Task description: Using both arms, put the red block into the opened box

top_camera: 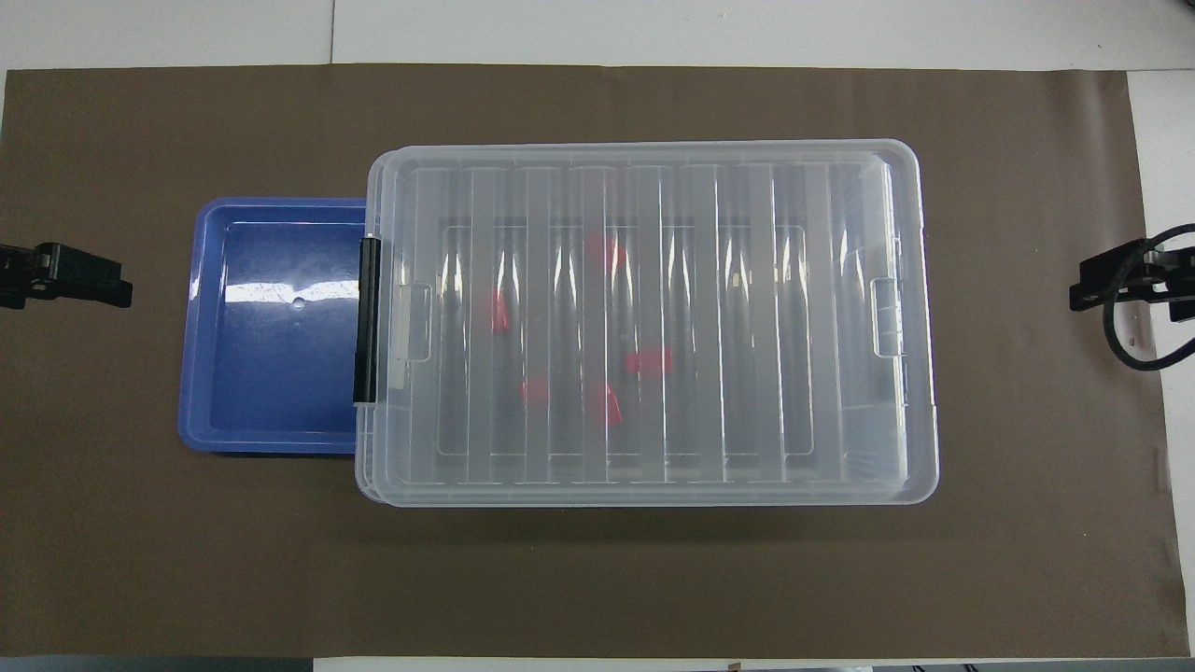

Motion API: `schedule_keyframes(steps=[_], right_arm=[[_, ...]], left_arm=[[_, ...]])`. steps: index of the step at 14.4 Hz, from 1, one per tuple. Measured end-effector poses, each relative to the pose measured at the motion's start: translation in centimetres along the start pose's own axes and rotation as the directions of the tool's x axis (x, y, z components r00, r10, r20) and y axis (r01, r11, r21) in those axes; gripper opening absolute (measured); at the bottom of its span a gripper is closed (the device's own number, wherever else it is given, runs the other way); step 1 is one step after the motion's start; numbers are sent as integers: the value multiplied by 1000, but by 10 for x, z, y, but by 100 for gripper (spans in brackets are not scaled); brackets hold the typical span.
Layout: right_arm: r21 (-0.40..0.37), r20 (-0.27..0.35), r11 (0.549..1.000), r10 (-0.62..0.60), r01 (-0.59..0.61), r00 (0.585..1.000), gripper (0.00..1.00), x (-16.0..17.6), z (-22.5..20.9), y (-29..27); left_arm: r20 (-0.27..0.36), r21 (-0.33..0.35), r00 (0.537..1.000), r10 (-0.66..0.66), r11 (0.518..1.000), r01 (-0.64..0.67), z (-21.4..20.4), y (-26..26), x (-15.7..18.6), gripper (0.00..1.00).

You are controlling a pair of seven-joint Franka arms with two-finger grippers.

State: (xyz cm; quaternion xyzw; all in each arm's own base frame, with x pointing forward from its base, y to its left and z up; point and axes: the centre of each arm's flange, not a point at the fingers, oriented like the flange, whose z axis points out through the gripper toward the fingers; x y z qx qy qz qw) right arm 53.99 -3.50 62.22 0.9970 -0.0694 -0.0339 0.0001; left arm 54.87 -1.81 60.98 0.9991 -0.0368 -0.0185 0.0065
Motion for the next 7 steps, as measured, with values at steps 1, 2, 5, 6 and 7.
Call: schedule_keyframes(steps=[1,2,5,6,7], right_arm=[[0,-4,1000,-1,1,1000,100,0,0,0],[0,-7,1000,-1,1,1000,100,1,0,-1],[0,-10,1000,-4,4,1000,100,1,0,-2],[0,-10,1000,-5,5,1000,100,1,0,-3],[0,-11,1000,-5,5,1000,100,1,0,-3]], left_arm=[[0,0,1000,0,1000,0,0,0,0,100],[0,0,1000,0,1000,0,0,0,0,100],[0,0,1000,-3,1000,3,0,-2,0,100],[0,0,1000,-5,1000,5,0,-3,0,100],[0,0,1000,-7,1000,7,0,-4,0,100]])
